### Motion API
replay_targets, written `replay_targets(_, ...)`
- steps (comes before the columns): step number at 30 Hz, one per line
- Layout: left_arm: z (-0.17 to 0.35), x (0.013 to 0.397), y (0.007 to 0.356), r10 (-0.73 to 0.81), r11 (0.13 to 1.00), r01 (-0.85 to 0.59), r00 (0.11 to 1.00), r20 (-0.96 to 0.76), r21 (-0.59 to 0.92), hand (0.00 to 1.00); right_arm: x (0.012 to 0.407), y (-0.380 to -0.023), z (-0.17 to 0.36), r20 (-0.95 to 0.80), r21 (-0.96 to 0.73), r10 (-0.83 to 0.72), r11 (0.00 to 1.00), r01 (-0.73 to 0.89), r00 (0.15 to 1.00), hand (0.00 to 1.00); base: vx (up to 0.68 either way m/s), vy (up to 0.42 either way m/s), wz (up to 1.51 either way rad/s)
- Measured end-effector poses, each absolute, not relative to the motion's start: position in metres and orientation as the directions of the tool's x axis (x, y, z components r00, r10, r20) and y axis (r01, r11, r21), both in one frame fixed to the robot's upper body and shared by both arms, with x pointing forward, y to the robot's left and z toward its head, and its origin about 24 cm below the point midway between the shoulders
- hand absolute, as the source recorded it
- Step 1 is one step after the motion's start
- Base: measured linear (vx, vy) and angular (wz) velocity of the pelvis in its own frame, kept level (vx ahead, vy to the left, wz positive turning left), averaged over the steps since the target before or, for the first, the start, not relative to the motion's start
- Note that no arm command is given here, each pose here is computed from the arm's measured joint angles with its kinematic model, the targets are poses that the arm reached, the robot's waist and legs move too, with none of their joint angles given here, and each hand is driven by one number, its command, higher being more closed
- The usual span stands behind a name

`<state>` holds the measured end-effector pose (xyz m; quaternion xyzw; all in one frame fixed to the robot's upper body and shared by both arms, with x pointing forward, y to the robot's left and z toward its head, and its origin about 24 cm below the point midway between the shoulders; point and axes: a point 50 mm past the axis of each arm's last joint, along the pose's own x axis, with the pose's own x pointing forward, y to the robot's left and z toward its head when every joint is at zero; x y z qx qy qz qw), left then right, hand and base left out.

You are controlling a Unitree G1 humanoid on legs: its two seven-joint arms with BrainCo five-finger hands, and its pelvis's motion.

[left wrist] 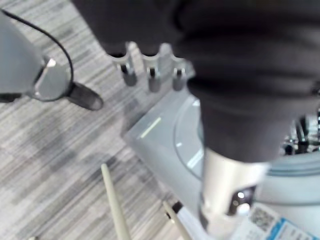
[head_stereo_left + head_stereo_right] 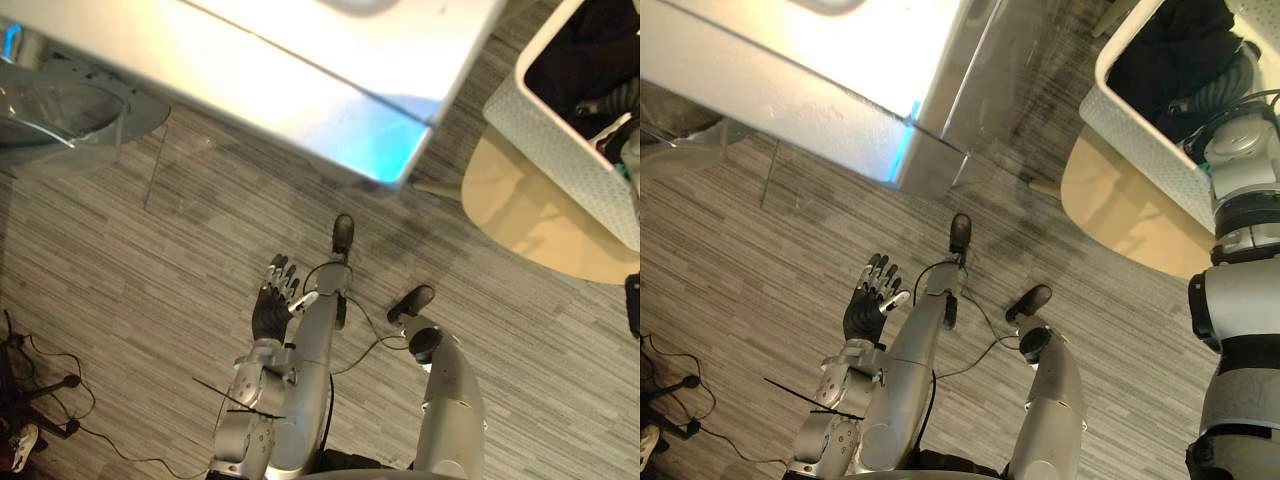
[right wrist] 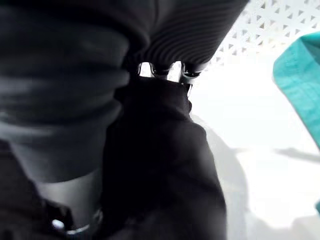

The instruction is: Pick up the laundry basket with both hands and put the clothes into the washing machine.

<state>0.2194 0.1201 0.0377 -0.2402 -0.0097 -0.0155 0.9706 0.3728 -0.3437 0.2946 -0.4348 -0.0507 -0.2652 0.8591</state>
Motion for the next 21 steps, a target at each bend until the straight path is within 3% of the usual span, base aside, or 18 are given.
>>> replay_targets(4, 0.04, 0.22, 0.124, -0.005, 0.885, 0.021, 0.999, 0.036, -0.465, 0.0, 0.369, -0.35, 0.288, 0.308, -0.772, -0.417, 0.416, 0.48, 0.855, 1.0, 0.0, -0.003, 0.01)
replay_targets(11, 0.041, 0.221, 0.134, 0.085, 0.865, -0.059, 0.996, 0.03, -0.499, 0.0, 0.371, -0.348, 0.275, 0.272, -0.741, -0.416, 0.485, 0.465, 0.868, 1.0, 0.05, -0.021, 0.03)
replay_targets(18, 0.047, 0.225, 0.132, 0.095, 0.852, -0.055, 0.994, 0.051, -0.52, 0.0, 0.379, -0.331, 0.246, 0.201, -0.495, -0.411, 0.74, 0.455, 0.889, 1.0, 0.05, -0.035, 0.05)
replay_targets(21, 0.047, 0.226, 0.135, 0.088, 0.861, -0.049, 0.995, 0.054, -0.507, 0.0, 0.377, -0.33, 0.247, 0.224, -0.216, -0.446, 0.844, 0.49, 0.867, 1.0, -0.01, -0.047, 0.03)
